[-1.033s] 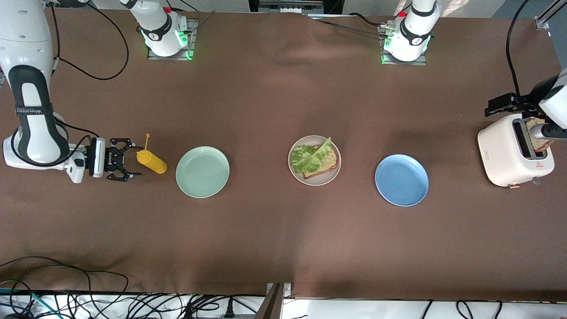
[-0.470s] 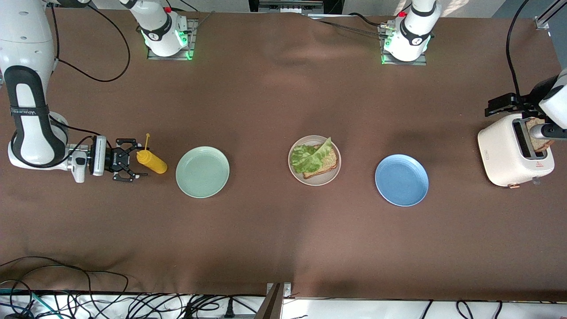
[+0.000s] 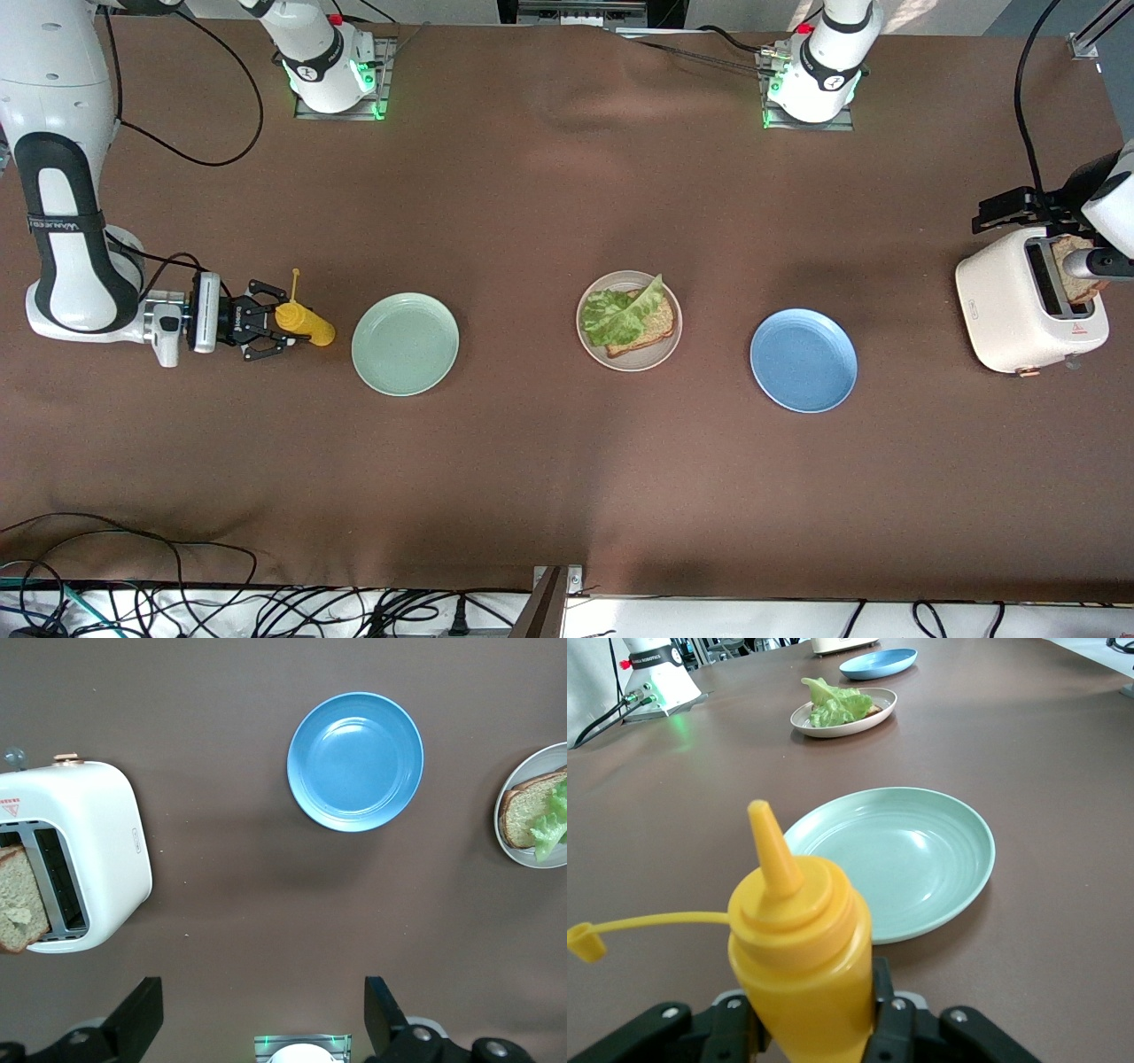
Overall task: Make sandwich on beige plate with both arms
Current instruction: 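Grasp the yellow squeeze bottle with the right gripper, then lift the bottle with the right gripper and carry it over the beige plate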
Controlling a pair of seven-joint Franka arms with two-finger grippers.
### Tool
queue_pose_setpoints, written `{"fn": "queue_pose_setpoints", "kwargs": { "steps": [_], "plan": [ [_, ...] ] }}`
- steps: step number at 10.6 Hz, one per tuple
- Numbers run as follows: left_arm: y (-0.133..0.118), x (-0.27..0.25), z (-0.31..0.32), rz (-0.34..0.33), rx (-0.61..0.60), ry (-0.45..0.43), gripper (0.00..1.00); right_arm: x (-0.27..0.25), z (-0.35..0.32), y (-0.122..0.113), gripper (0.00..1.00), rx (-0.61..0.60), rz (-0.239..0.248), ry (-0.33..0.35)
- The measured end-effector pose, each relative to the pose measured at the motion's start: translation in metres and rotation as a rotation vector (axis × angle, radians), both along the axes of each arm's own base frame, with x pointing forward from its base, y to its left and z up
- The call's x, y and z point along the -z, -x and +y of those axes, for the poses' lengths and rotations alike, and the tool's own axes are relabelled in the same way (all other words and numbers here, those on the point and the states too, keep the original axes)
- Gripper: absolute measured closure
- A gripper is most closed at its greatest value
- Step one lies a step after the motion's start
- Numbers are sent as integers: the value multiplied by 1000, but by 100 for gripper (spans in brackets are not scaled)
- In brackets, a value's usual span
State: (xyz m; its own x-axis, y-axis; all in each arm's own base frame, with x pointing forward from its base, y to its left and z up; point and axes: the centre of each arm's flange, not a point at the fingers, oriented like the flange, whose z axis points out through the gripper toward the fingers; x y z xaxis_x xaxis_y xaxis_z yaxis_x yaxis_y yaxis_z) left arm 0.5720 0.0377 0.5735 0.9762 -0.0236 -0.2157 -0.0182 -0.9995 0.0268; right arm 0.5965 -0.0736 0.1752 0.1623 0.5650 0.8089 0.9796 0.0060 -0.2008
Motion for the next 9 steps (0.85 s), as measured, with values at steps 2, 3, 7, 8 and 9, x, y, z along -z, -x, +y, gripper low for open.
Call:
{"fn": "queue_pose_setpoints", "kwargs": {
  "steps": [2,3,7,8,9],
  "plan": [
    [0,0,0,0,0,0,0,-8,12,-10,67,36,33,45],
    [0,0,0,0,0,0,0,-16,23,-16,68,44,50,86],
    [0,0,0,0,-1,0,0,-95,100,-47,83,32,150,405],
    [0,0,0,1,-1,0,0,-112,127,-53,91,23,151,458],
    [0,0,0,1,-1,0,0,-125,156,-59,94,16,141,514]
  ]
}}
